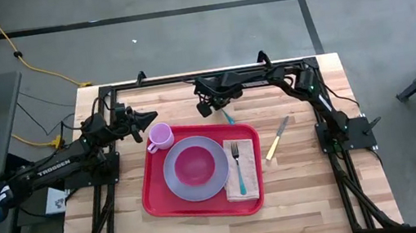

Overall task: Set up tray
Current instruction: Put the blue spoon on top of the gray napkin to the left of the blue fork

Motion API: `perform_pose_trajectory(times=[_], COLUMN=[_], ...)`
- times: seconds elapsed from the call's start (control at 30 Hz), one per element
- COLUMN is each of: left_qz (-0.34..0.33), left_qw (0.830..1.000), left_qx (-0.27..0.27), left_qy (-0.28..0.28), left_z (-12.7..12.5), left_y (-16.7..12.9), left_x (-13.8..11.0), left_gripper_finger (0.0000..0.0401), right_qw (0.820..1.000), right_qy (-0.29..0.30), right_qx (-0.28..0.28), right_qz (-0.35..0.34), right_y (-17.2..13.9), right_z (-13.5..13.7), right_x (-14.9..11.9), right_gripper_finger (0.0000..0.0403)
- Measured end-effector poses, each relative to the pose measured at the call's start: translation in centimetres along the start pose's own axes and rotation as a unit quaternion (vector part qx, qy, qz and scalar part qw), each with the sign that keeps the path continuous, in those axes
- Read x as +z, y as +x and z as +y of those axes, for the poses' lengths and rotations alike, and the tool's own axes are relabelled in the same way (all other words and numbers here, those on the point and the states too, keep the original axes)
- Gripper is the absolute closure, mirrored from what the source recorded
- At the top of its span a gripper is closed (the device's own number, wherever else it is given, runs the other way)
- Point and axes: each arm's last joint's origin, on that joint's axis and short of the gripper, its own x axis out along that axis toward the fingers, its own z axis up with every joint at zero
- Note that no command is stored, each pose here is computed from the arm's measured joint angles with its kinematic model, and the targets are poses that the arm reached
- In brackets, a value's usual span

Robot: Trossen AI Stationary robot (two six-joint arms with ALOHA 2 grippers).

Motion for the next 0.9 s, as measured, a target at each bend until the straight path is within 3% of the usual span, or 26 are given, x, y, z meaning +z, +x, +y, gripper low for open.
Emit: perform_pose_trajectory(times=[0.63, 0.9], left_qz=[0.008, 0.009], left_qw=[1.0, 1.0], left_qx=[0.006, 0.003], left_qy=[0.005, 0.011], left_z=[0.1, 0.1], left_y=[0.0, 0.0], left_x=[-0.2, -0.2], left_gripper_finger=[0.0339, 0.0339], right_qw=[1.0, 0.999], right_qy=[-0.007, 0.009], right_qx=[-0.017, -0.04], right_qz=[0.007, 0.036], right_y=[-5.3, -6.7], right_z=[0.8, 1.1], right_x=[2.5, 1.7], right_gripper_finger=[0.0397, 0.0398])
